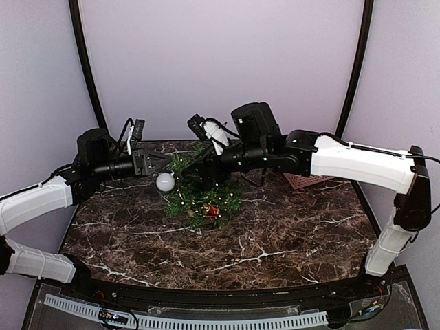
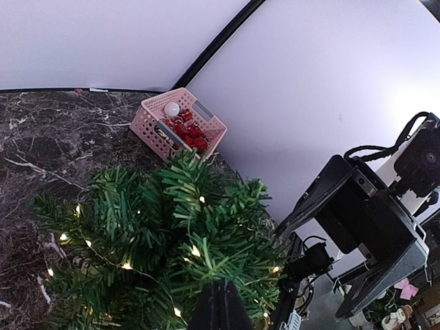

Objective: Decorate the small christmas tree
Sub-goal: Hang the ornament ball on the branch.

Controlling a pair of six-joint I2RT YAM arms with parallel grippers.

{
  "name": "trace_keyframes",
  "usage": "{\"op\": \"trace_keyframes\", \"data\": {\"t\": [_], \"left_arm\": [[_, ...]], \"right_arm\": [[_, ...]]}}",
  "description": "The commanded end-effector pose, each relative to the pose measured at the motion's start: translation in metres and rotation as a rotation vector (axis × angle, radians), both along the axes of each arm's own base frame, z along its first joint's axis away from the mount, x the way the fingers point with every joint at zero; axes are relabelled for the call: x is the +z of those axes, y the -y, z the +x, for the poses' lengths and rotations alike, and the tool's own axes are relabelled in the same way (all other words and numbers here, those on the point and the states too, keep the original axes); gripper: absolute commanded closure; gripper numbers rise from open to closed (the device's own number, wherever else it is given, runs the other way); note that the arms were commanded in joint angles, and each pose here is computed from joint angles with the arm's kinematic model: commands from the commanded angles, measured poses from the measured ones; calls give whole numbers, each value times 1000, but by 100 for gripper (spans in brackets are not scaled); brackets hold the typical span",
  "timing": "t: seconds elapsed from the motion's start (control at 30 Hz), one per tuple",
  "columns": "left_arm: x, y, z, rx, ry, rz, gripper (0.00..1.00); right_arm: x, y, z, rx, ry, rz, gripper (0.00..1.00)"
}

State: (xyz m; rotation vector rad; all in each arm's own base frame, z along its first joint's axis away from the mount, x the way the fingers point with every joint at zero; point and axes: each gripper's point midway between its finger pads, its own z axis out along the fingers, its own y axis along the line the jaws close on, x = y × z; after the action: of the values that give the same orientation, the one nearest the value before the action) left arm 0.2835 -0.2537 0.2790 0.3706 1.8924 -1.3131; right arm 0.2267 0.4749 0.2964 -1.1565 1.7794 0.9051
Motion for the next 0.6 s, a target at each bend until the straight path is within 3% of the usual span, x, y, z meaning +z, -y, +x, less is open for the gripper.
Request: {"op": "trace_keyframes", "data": {"t": [0.0,0.17,0.33,0.57], "left_arm": [[16,2,-2,-12,44,-22,100],[18,1,-2,-8,49,-22,97],[22,-2,-3,12,63,-21,71],[29,-16,-3,91,95,5,47]], "right_arm": [[42,11,5,-78,74,127,25],[57,30,9,-152,121,195,24],[64,43,12,-202,139,218,21],[75,63,19,-299,165,253,19]]}}
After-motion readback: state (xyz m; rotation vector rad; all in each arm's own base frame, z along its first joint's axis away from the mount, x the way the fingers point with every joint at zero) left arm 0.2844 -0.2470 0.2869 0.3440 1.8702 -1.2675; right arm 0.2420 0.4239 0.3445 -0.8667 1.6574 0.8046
